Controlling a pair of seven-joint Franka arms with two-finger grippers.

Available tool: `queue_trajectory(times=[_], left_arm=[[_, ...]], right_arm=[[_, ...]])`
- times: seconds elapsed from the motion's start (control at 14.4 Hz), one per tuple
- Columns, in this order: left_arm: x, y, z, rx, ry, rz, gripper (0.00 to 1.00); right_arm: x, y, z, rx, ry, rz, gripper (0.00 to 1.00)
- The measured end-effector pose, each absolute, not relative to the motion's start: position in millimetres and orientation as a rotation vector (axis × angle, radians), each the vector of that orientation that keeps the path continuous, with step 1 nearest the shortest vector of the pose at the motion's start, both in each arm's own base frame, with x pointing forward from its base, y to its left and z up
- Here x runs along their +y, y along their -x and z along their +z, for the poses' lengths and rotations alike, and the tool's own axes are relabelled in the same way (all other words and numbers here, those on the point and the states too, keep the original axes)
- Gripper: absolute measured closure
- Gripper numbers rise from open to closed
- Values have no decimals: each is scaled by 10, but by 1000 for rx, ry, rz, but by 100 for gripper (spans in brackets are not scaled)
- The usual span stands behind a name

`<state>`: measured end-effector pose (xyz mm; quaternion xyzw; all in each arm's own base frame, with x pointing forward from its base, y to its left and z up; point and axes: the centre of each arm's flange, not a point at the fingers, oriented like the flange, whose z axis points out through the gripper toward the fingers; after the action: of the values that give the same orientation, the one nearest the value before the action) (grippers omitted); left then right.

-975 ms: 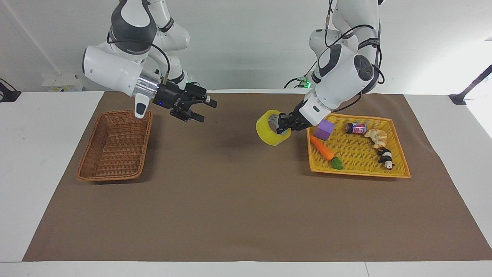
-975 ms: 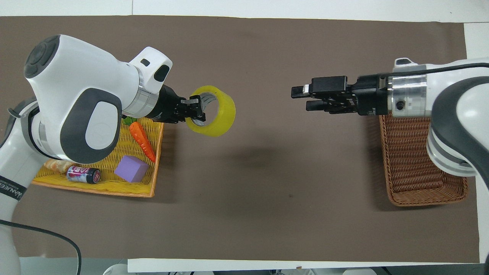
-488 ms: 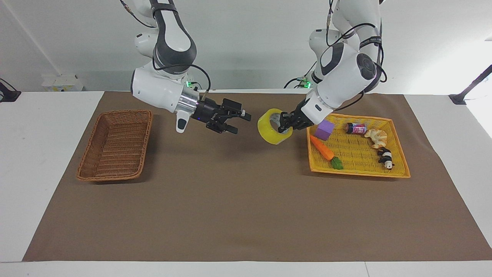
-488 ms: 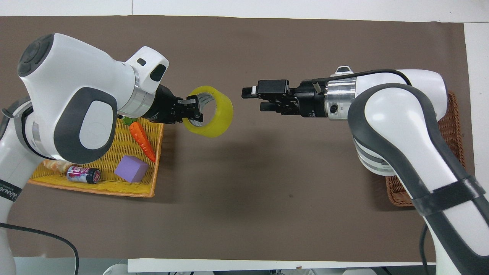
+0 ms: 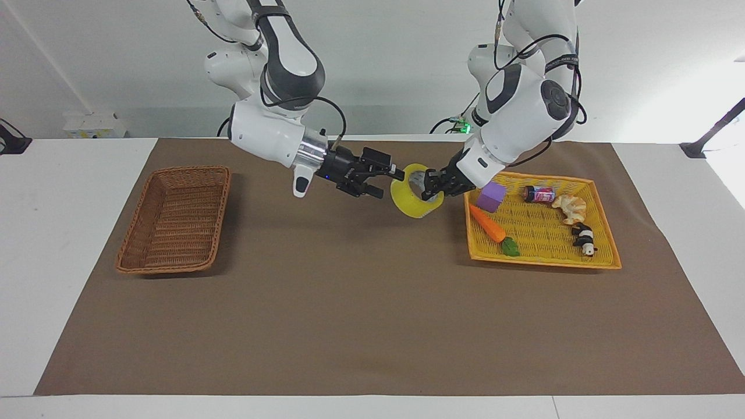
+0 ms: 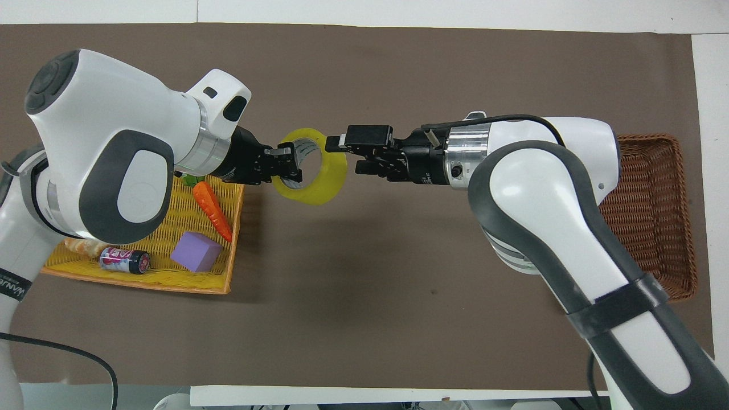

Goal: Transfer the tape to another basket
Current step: 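Hold the tape up with the left gripper while the right gripper approaches it, then grasp the tape with the right gripper and open the left gripper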

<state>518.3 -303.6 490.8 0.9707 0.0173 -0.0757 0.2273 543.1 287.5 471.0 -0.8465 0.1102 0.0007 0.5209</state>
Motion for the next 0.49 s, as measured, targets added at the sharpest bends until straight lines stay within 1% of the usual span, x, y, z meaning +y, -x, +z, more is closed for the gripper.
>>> queue_trajectory(times=[0.35, 0.49], left_arm=[[-3033, -5182, 4906, 47, -2676, -211, 78], [-3028, -5185, 4906, 48, -2676, -211, 78]], right_arm=[[2990, -5380, 4676, 252, 2036, 14, 0], [3001, -5374, 4673, 250, 2036, 16, 3]])
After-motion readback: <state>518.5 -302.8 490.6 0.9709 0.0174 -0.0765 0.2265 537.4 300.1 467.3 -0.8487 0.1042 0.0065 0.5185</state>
